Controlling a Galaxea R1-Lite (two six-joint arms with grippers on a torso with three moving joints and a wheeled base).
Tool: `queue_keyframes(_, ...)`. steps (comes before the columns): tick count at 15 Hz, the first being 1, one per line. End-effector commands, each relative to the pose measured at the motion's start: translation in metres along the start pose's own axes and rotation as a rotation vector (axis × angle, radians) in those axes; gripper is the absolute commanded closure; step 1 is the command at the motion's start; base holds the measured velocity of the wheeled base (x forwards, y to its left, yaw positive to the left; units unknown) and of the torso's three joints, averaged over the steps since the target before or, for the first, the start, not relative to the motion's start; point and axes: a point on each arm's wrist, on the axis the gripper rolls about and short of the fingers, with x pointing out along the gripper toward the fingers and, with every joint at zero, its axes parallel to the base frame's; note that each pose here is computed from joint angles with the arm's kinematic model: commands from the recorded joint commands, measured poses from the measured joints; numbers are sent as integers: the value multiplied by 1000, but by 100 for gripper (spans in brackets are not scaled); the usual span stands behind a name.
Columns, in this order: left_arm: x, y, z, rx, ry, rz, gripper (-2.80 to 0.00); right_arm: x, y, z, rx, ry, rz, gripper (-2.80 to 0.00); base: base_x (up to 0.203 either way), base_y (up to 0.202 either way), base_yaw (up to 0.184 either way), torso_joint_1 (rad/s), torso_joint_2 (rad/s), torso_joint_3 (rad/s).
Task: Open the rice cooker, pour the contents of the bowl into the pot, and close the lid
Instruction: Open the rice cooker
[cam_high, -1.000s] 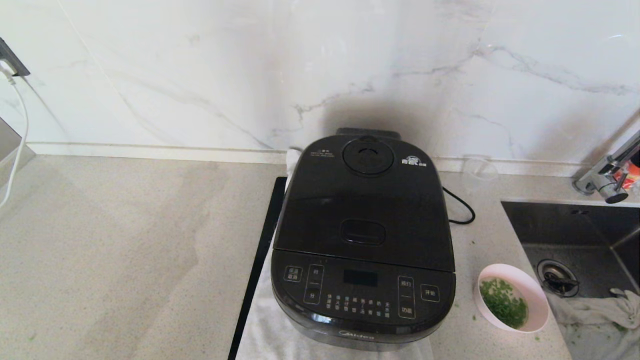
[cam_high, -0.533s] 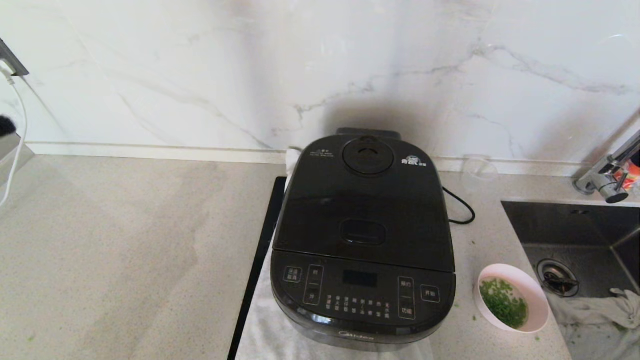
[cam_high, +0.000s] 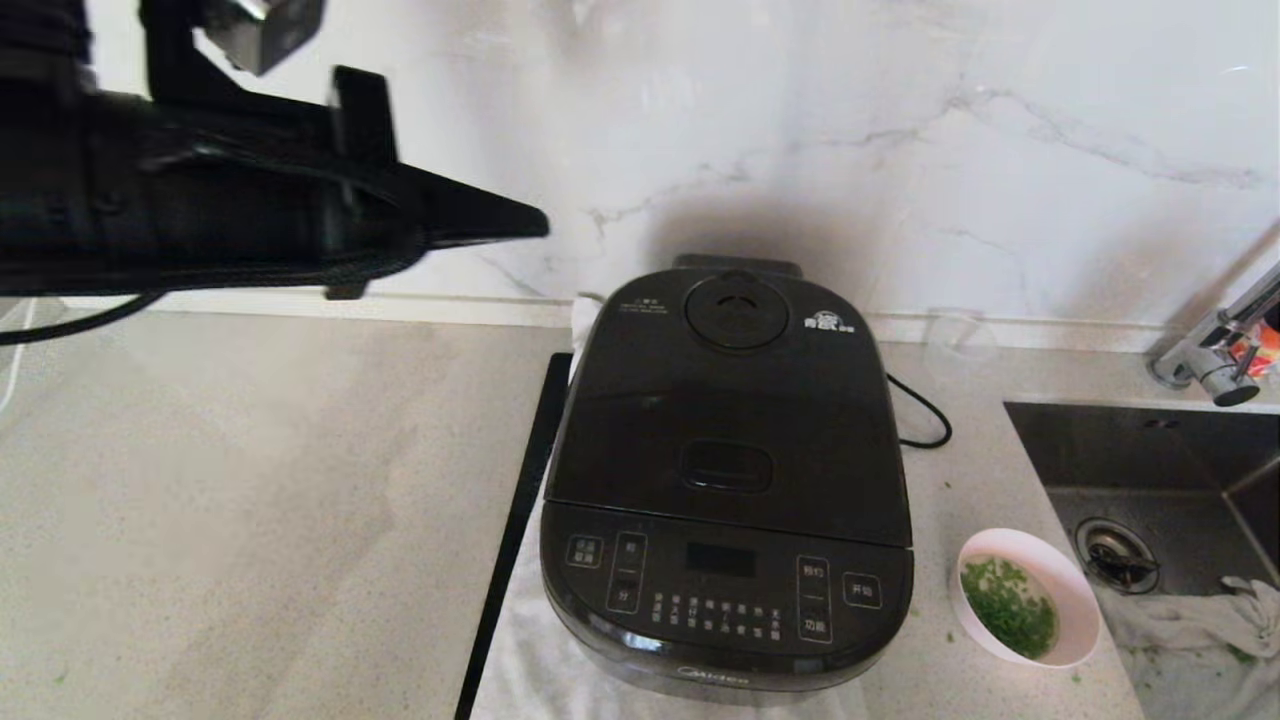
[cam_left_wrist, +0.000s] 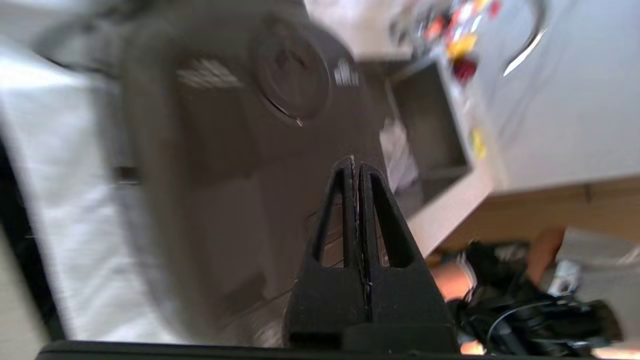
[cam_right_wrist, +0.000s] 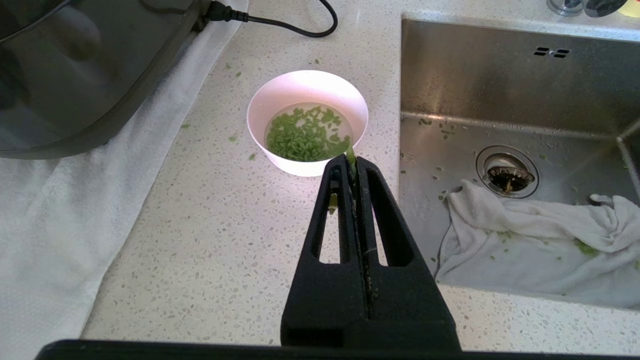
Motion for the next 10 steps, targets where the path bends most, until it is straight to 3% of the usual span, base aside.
queue_keyframes(1,52,-7,-24,4,119,21,0,0,0,0,0,1,1,0,0,0,0,0,0,0)
queue_keyframes(3,73,-14,-43,42,149,102,0,0,0,0,-1,1,1,0,0,0,0,0,0,0)
queue_keyframes(7,84,-27,-57,71,181,109,0,0,0,0,0,1,2,0,0,0,0,0,0,0)
queue_keyframes(10,100,-32,-71,100,193,182,0,0,0,0,0,1,2,0,0,0,0,0,0,0)
